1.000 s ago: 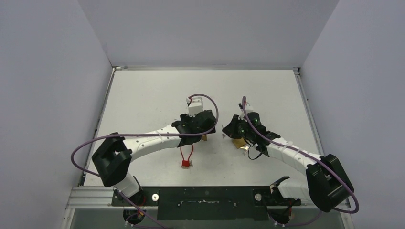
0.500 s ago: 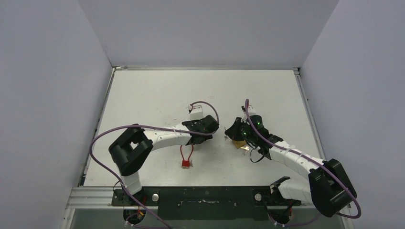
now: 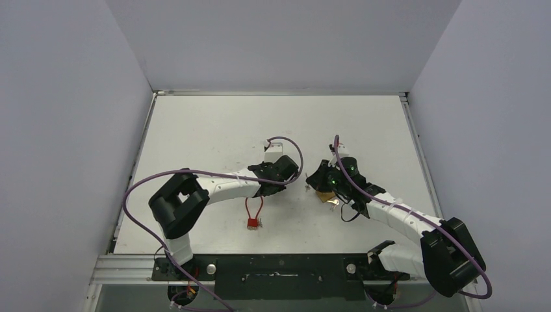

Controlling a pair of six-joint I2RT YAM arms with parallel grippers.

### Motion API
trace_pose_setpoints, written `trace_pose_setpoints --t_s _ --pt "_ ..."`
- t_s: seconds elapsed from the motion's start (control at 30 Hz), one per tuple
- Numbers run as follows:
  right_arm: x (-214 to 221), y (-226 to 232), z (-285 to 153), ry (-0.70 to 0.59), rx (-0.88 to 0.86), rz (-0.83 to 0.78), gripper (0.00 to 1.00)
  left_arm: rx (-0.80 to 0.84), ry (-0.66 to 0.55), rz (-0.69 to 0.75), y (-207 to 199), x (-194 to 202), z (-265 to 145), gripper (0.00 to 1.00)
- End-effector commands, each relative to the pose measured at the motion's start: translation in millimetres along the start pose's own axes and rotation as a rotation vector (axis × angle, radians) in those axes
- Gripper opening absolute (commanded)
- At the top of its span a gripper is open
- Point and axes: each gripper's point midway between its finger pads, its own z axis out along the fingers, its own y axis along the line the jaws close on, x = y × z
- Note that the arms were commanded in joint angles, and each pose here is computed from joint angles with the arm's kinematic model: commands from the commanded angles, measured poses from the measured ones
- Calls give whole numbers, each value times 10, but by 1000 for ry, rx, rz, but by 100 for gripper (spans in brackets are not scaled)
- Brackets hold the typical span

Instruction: Unlock with the key

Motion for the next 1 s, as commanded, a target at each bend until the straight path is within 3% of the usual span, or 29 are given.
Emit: trace_pose_setpoints --t_s 0.0,0.07,0.13,0.27,0.4,0.7,0.83,0.97 --pt "-99 40 -23 -41 -16 10 0 78 -51 54 -159 -133 21 18" --pt "-94 37 -20 -40 -15 11 0 75 -58 59 -141 -122 40 34" --pt "-85 31 -16 -37 -13 13 0 75 -58 59 -140 -101 68 43" --pt "-72 21 -11 -33 -11 13 0 73 -50 60 -151 -43 129 44" --pt "-73 19 -13 -35 -10 13 0 68 -64 51 -148 -39 171 36" --pt "-96 34 -30 -40 -16 3 0 57 -113 73 -119 -172 120 0" --pt "-122 84 -58 -48 -44 -28 0 154 -132 119 -259 -412 -67 0" --pt "-170 256 -148 -60 -145 -84 0 395 -94 189 -497 -732 -425 0"
